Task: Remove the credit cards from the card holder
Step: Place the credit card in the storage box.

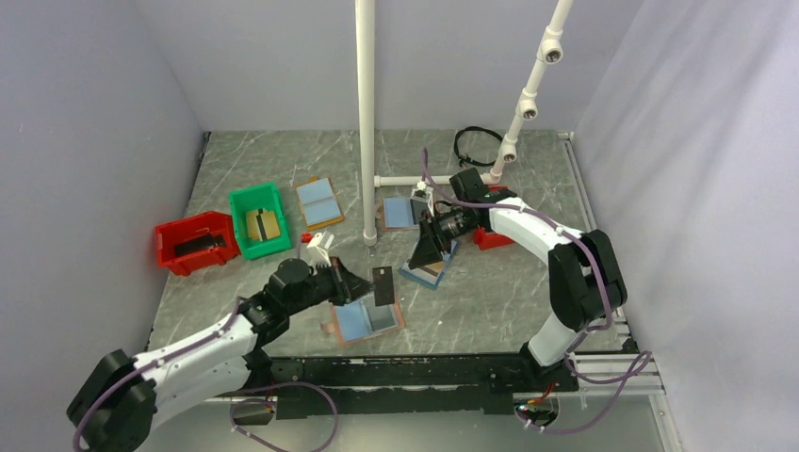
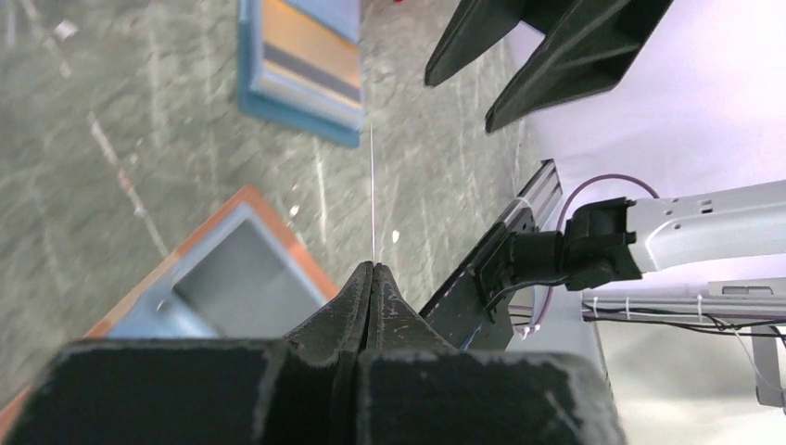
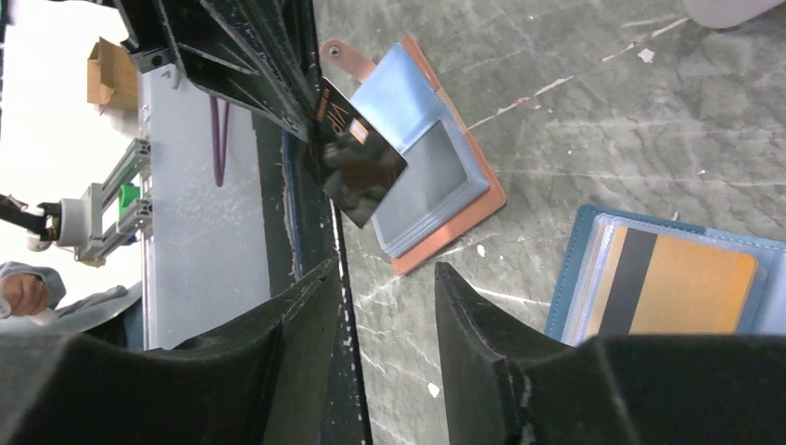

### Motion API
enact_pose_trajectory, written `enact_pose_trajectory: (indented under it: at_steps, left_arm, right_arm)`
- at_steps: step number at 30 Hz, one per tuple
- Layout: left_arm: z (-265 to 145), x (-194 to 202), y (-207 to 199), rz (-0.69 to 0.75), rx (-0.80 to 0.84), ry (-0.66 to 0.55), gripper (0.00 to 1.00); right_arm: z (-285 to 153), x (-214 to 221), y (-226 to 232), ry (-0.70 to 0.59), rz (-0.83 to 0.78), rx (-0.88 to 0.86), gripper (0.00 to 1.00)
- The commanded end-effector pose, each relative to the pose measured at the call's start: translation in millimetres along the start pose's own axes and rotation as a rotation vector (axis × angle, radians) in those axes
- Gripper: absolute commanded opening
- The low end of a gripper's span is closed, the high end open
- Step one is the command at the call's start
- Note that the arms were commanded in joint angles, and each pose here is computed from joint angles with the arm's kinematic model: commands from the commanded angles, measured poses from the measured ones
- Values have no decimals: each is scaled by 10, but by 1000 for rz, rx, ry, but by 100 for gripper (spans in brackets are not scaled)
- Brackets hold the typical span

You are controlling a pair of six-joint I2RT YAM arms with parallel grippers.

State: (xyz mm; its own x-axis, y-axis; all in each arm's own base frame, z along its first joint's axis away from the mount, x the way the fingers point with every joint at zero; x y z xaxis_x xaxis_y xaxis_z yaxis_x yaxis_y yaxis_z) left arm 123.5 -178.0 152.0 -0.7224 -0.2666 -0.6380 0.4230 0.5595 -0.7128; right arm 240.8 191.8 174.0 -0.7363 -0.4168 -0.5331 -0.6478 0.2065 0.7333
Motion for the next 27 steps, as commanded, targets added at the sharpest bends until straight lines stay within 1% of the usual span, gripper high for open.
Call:
enact_pose_trajectory:
  at_steps: [1,10,14,21,23,25,26,27]
  left_arm:
    - [175,-331,-307,104,182,-102,0]
    - [353,-459,-423,115,258,-121,0]
    - [359,-460,-441,111,280,-122,0]
    - [374,-498,-490,104,324,-152,0]
    - [384,-502,-495,99,334,-156,0]
    - [390,-503,-499,99,341,-158,0]
    - [392,-507,-504,100,345,-160,0]
    - [394,-510,-503,100,347,-162,0]
  right_arm:
    - [-67,-82,159,-27,-91,-79,47]
    - [-149,-83,56,-50,-38,-41,56]
    - [-143,-73,72,-55,-24,-87,57]
    - [-106,-54,146,-65,5,-259,57]
    - [-107,-53,167,-68,6,-293,57]
    - [-107,-56,178,-71,14,-309,54]
    - [-107,-57,182,-73,15,-316,51]
    - [-106,-61,184,-74,16,-322,46]
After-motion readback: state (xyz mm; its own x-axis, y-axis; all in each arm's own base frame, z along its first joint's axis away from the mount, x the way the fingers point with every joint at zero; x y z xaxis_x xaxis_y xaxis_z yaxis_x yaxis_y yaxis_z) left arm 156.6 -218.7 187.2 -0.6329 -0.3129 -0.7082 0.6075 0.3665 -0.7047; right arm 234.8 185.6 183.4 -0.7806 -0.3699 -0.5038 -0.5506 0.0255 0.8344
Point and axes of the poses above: each gripper's point midway between its finger pads, its own z axis out along the fingers, its own y axis along the line the jaws close on, x = y × z, the point moved 9 cm from there along -z, back along the fingers, and after that the axes turned 7 degrees about z, right-handed, at the moved point
